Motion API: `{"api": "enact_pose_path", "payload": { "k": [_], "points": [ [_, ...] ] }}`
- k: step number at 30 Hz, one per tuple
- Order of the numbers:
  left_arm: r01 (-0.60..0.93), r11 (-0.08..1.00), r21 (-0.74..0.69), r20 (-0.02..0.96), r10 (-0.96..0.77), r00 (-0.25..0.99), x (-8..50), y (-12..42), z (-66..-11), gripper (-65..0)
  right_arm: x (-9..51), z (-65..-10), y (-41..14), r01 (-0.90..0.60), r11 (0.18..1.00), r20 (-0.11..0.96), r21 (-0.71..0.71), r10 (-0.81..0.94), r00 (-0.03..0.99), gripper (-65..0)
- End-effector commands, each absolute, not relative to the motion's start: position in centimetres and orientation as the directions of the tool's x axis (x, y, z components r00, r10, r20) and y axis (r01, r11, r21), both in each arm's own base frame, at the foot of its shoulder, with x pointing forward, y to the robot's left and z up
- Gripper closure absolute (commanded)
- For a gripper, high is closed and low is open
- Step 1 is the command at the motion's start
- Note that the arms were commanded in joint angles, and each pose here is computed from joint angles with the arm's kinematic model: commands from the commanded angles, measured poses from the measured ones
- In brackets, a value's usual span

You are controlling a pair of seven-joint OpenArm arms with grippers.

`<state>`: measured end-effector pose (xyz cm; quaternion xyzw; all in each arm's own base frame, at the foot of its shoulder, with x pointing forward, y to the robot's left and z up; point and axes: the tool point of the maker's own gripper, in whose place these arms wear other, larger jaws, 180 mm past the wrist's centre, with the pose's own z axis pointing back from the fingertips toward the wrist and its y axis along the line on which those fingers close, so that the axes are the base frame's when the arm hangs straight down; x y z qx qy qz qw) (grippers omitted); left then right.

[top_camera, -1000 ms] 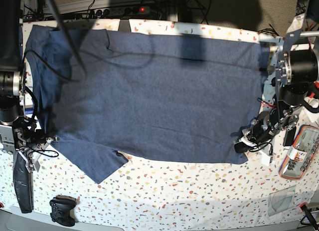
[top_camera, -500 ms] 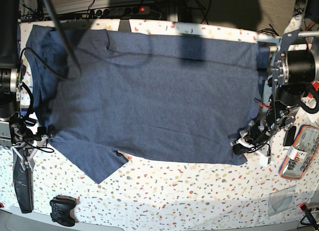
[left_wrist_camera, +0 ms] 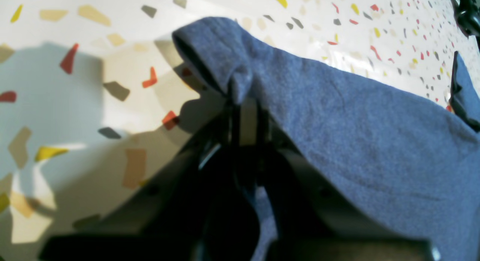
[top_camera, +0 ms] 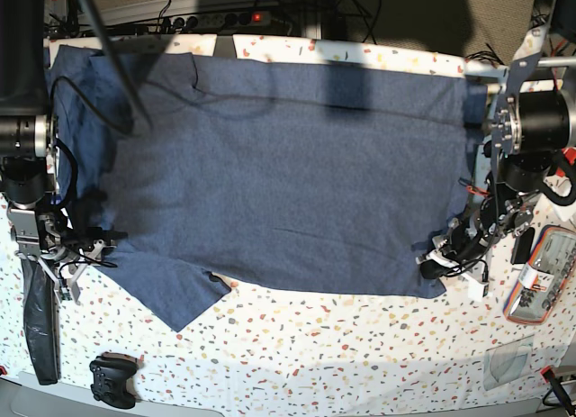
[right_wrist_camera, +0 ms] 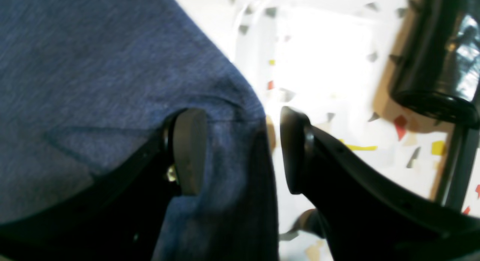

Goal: Fold the T-shirt properly
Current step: 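Grasp the hem corners with both grippers and lift the hem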

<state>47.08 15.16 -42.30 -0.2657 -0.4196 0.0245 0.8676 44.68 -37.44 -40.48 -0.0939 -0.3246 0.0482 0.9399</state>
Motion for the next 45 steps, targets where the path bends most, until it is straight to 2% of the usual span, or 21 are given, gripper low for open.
{"api": "enact_pose_path", "payload": {
  "k": [1,8,13,17,20,34,42,45],
  "points": [
    [0.196,0.862,-0.467,0.728,0.249,0.638,48.1,15.2,-41.2,0.0,45.5,-38.7,-39.0,0.005,0.970,0.620,-0.242,0.151,0.770,-29.7],
    [0.196,0.862,-0.467,0.729,0.250,0.637,48.1,15.2,-41.2,0.0,44.7,-39.7,-38.2,-0.032,0.976,0.586,-0.213,0.154,0.796,-29.2],
    [0.196,0.862,-0.467,0.729,0.250,0.637,48.1,15.2,-41.2,0.0,44.1,-40.6,-37.7,-0.048,0.978,0.572,-0.203,0.158,0.805,-18.3],
    [0.196,0.862,-0.467,0.737,0.257,0.625,48.3,15.3,-41.0,0.0,44.0,-40.7,-37.7,-0.048,0.978,0.571,-0.203,0.158,0.805,-6.7],
    [0.196,0.862,-0.467,0.738,0.258,0.624,48.3,15.3,-41.0,0.0,44.0,-40.7,-37.7,-0.048,0.978,0.572,-0.203,0.158,0.805,-1.1],
    [0.192,0.852,-0.486,0.744,0.289,0.602,49.0,15.3,-40.0,0.0,45.5,-38.4,-38.3,-0.053,0.974,0.608,-0.219,0.179,0.773,0.0],
    [0.306,0.855,-0.418,0.782,0.167,0.601,50.7,13.9,-36.6,0.0,46.3,-37.2,-35.1,-0.215,0.968,0.635,-0.131,0.249,0.732,0.0],
    [0.325,0.864,-0.384,0.796,0.131,0.591,51.3,14.0,-35.3,0.0,46.9,-36.0,-35.2,-0.200,0.975,0.677,-0.101,0.215,0.704,0.0]
  ]
}}
